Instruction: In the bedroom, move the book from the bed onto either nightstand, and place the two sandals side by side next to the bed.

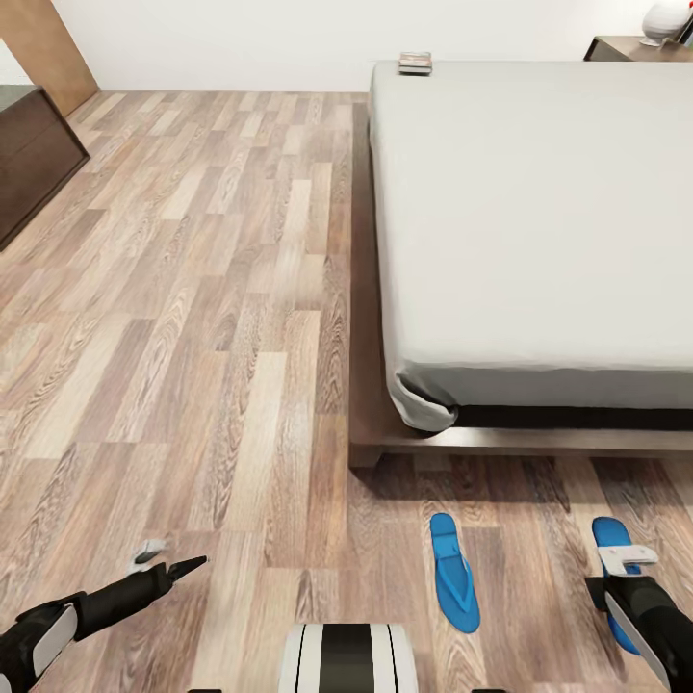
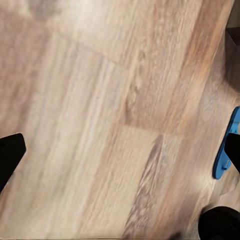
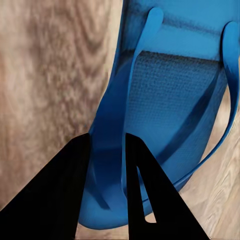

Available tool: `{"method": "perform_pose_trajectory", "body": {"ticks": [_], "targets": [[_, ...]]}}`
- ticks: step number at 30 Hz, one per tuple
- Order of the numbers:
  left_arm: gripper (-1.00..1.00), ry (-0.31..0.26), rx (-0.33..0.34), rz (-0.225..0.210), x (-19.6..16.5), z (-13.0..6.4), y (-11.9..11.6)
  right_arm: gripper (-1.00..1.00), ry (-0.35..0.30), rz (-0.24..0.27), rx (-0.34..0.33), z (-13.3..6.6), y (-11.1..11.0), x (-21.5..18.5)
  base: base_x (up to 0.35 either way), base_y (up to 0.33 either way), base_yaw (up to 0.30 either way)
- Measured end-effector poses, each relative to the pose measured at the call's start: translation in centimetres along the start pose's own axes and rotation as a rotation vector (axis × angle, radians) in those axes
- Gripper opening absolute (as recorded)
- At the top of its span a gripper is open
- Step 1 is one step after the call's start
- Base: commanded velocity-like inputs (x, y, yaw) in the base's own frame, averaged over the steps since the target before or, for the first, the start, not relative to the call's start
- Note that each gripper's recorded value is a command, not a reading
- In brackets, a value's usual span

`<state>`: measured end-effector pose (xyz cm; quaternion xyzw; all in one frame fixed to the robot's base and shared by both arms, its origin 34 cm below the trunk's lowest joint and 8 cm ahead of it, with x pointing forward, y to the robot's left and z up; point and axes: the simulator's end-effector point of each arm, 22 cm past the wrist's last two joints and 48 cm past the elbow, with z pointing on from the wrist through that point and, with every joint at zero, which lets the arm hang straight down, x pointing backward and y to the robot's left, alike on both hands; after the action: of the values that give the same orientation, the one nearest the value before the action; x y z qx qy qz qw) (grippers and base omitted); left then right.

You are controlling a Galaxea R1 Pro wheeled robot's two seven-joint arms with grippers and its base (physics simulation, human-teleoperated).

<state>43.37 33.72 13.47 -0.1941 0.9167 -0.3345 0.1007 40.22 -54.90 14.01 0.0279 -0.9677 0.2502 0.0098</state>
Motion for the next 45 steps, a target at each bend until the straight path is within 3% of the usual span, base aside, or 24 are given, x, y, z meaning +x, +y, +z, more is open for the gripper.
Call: {"method": "perform_pose_trajectory", "body": {"ticks": [23,45], "targets": [[1.00,0.000,0.000,0.000,0.02,0.00,-0.01,-1.00,0.003,-0.001,0.001,0.08,-0.04,0.21,0.020,0.307,0.000],[1.00,0.010,-0.011,-0.025,0.97,0.08,0.46,-1.00,0.003,-0.003,0.002,0.08,-0.07,0.20,0.074,0.041,0.000]]}}
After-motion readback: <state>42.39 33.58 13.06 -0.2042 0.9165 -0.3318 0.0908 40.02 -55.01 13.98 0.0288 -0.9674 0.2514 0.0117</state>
